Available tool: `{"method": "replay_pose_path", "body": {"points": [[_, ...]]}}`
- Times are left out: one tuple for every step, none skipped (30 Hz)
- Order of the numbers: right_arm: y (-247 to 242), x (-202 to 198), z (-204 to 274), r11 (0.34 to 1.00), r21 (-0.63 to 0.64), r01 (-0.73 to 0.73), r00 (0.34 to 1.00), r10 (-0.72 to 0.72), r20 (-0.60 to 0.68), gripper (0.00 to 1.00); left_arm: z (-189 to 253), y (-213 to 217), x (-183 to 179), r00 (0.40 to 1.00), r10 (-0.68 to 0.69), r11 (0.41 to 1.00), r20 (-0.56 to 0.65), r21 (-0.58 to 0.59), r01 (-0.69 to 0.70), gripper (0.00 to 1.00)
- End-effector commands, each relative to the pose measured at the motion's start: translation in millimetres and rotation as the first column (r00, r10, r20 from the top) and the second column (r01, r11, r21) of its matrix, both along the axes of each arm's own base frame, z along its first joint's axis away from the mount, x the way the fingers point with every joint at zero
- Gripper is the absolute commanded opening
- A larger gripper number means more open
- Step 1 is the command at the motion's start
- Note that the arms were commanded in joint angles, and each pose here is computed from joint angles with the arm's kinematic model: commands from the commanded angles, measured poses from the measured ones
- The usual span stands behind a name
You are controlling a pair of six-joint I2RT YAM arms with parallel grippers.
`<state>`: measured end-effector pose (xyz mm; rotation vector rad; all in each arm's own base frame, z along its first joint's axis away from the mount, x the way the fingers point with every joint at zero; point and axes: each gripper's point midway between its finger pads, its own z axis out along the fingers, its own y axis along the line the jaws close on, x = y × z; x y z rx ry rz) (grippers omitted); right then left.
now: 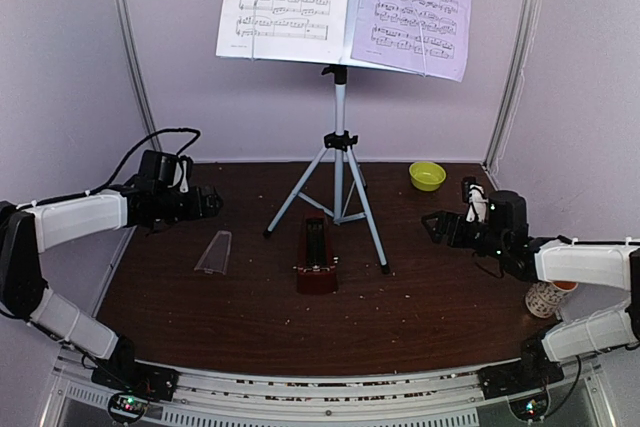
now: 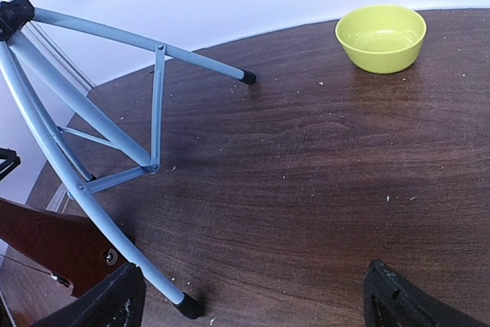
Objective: Set up the instrument practice props
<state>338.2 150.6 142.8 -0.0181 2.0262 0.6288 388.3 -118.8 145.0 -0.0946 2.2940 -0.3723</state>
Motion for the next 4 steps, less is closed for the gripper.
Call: {"method": "replay_pose_path", "body": {"points": [[0.6, -0.7, 8.2, 1.000, 0.011, -0.004, 1.000, 0.003, 0.031, 1.00, 11.7, 4.4, 6.2, 0.998, 0.032, 0.999, 0.049, -0.011, -0.032, 0.98], [1.0, -0.5, 9.7, 1.000, 0.012, -0.005, 0.999, 0.005, 0.035, 1.00, 11.9, 5.2, 6.3, 0.998, 0.035, 0.999, 0.048, -0.008, -0.035, 0.98], [1.1, -0.7, 10.4, 1.000, 0.013, -0.006, 0.999, 0.005, 0.035, 1.00, 13.0, 5.7, 6.4, 0.998, 0.036, 0.999, 0.048, -0.004, -0.036, 0.98], [1.3, -0.9, 11.5, 1.000, 0.015, -0.007, 0.999, 0.006, 0.037, 1.00, 14.2, 6.5, 6.6, 0.998, 0.036, 0.999, 0.049, -0.001, -0.036, 0.98]]}}
